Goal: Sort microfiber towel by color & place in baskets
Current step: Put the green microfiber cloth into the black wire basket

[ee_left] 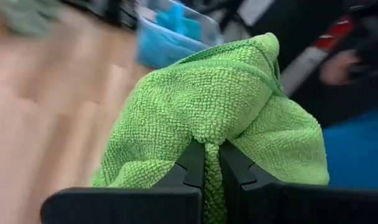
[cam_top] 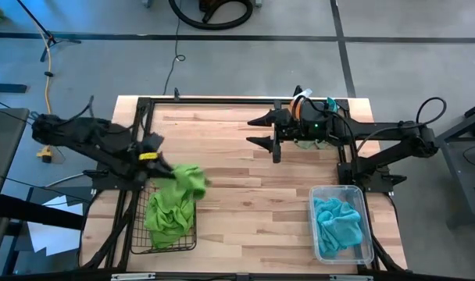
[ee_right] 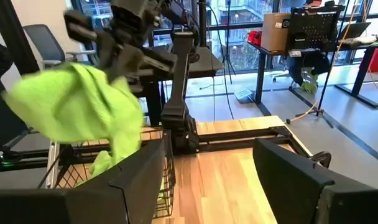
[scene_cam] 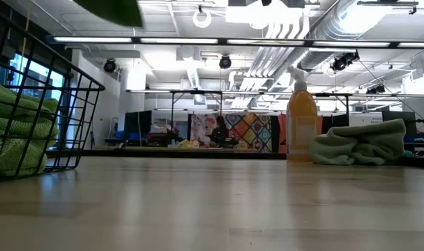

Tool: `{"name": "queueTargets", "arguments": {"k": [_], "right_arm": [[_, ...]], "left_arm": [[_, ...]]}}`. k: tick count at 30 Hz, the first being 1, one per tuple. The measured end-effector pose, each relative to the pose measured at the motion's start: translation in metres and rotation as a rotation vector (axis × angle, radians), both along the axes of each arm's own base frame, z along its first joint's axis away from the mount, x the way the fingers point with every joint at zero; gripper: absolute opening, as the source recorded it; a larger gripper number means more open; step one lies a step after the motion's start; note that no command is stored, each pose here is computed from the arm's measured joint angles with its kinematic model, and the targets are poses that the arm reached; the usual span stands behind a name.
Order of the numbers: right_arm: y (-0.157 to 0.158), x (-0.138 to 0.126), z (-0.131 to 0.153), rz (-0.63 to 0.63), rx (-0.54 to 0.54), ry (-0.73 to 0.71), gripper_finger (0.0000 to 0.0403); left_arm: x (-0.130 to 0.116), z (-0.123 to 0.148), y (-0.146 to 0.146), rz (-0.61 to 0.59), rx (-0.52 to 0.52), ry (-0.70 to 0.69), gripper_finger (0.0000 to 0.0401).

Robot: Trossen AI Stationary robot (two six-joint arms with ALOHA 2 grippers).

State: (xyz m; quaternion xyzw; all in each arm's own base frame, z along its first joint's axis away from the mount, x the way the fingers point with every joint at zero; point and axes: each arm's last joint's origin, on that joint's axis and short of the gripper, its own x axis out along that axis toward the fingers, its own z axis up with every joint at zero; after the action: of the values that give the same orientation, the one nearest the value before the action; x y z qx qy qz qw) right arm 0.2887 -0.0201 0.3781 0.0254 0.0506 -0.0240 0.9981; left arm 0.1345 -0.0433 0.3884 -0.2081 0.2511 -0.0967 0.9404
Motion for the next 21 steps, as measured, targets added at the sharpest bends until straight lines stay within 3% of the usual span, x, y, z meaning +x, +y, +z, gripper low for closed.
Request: {"name": "queueTargets", "arguments": {"k": [4,8,13,21], "right_arm": [[0.0,0.0,0.0,-0.005,0.006,0.0,0.0245],[-0.001,0.0,-0.001,-0.036,0.021,0.009,0.0245],[-0.001,0.0,-0.003,-0.044,0.03,0.029,0.0245],[-0.001,-0.001,-0.006,-0.044,0.031,0.059,0.0245]], "left_arm": [[-0.01,0.009,-0.011,-0.034,-0.156,0.067,0.0],[-0.013,0.0,-0.027,-0.076,-0.224,0.213,0.0],[-0.018,-0.017,-0.048,-0.115,-0.213,0.452,0.0],[-0.023,-0.04,-0.07,-0.118,-0.146,0.647,0.0]]}}
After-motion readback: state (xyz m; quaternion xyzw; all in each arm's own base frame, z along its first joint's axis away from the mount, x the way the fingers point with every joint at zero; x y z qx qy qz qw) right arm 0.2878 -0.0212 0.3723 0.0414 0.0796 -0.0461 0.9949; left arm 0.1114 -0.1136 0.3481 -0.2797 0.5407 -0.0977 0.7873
